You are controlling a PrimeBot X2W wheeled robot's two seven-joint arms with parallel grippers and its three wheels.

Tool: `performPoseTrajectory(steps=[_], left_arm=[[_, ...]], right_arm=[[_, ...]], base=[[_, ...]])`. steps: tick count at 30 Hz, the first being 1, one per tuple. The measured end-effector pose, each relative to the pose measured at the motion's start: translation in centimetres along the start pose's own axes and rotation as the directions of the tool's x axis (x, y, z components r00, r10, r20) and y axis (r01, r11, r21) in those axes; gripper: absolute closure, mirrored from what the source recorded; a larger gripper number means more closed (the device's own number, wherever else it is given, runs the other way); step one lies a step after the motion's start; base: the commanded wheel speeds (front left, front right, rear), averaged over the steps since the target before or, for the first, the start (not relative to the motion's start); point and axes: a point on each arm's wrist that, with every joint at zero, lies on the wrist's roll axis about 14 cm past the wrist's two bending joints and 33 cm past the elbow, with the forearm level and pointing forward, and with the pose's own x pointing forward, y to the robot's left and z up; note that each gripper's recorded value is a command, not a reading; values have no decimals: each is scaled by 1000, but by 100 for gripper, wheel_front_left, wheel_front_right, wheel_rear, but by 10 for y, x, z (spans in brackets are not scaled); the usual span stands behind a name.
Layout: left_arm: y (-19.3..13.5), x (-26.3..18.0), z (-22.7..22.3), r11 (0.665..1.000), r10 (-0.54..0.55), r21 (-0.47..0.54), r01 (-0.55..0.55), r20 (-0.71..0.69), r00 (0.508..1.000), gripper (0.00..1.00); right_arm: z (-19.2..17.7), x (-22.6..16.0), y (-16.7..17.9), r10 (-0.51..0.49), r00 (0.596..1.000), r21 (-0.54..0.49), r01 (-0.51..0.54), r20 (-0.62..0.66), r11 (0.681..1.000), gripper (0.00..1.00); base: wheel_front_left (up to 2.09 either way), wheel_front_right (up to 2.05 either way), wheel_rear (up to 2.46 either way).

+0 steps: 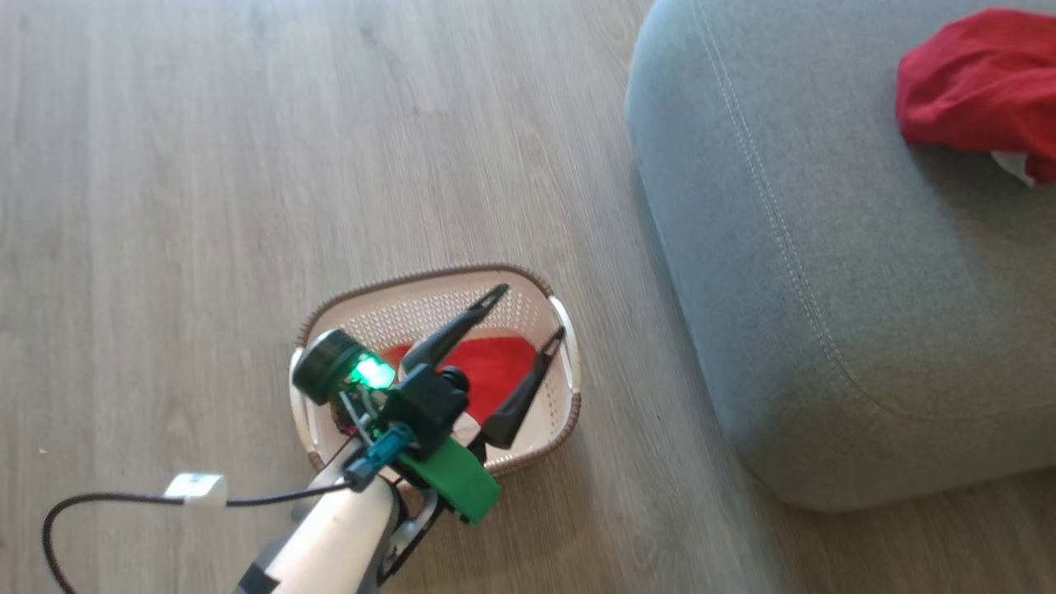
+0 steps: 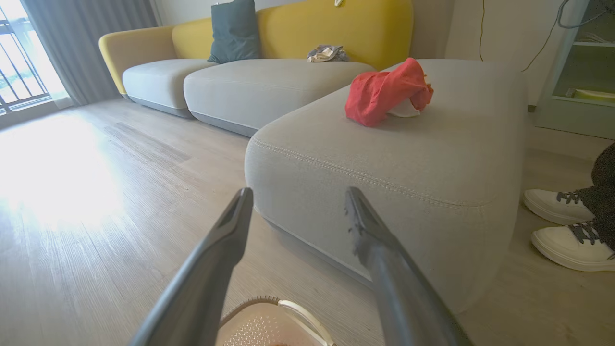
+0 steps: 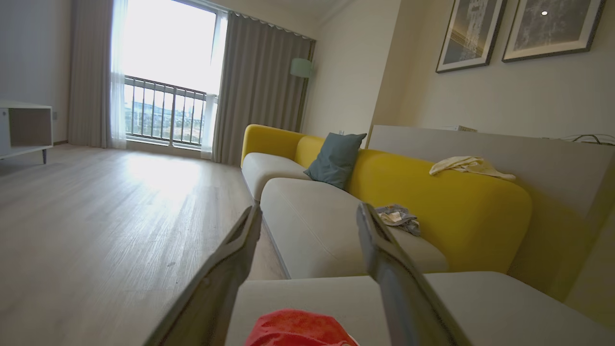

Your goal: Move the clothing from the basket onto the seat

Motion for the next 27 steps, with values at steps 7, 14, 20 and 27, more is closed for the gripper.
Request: performPoseTrajectory(steps=[7, 14, 20, 27], left_arm=[[36, -26, 18, 981, 195, 9, -195, 28, 980, 0], [83, -68, 31, 894, 446, 29, -448, 50, 893, 0], [114, -108, 42, 789, 608, 47, -612, 78, 790, 0], [124, -139, 36, 724, 684, 72, -686, 54, 727, 0]], right_arm=[[29, -16, 59, 150, 984, 79, -158, 96, 984, 0], [36, -46, 109, 237, 963, 210, -260, 129, 943, 0], [30, -76, 143, 323, 940, 262, -341, 112, 903, 0], [8, -113, 174, 384, 923, 344, -372, 37, 862, 0]], base=[[0, 0, 0], [0, 0, 0], [0, 0, 0], [0, 0, 0]])
